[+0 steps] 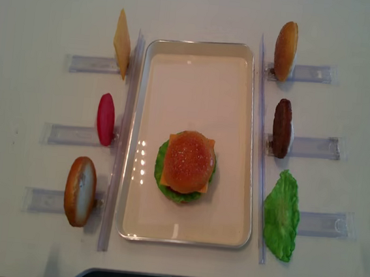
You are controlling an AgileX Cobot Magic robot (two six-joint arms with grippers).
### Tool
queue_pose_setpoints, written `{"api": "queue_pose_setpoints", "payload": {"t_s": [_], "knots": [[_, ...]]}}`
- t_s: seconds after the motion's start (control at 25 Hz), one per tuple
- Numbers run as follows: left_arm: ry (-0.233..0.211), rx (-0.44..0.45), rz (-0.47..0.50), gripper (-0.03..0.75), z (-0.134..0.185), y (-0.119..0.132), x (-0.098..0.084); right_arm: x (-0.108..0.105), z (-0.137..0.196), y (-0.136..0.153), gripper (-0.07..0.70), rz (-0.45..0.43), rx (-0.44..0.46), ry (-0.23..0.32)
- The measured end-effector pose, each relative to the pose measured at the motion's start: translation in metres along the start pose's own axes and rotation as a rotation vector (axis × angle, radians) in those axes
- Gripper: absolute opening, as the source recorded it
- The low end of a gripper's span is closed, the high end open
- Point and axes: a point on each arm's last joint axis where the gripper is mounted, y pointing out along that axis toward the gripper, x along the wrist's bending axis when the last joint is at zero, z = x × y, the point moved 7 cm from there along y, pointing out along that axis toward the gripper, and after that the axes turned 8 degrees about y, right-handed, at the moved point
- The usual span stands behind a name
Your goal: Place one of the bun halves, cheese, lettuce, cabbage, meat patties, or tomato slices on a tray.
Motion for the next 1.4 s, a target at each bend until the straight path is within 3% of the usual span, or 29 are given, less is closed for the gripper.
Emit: {"api": "queue_pose_setpoints", "payload": {"t_s": [0.24,0.64,1.16,1.4], "knots": [[0.0,0.0,0.0,0.0,0.0,0.0,0.0,-0.002,0.031,-0.009,0.527,0.002,-0.082,-0.017],[0.0,0.0,0.0,0.0,0.0,0.0,0.0,-0.009,0.085,0.011,0.527,0.002,-0.149,-0.023],[0.0,0.0,0.0,0.0,0.0,0.0,0.0,-0.008,0.091,-0.004,0.527,-0.011,-0.374,-0.042],[0.0,0.0,0.001,0.0,0.0,0.0,0.0,-0.008,0.093,-0.004,0.527,-0.012,-0.387,-0.043]]}}
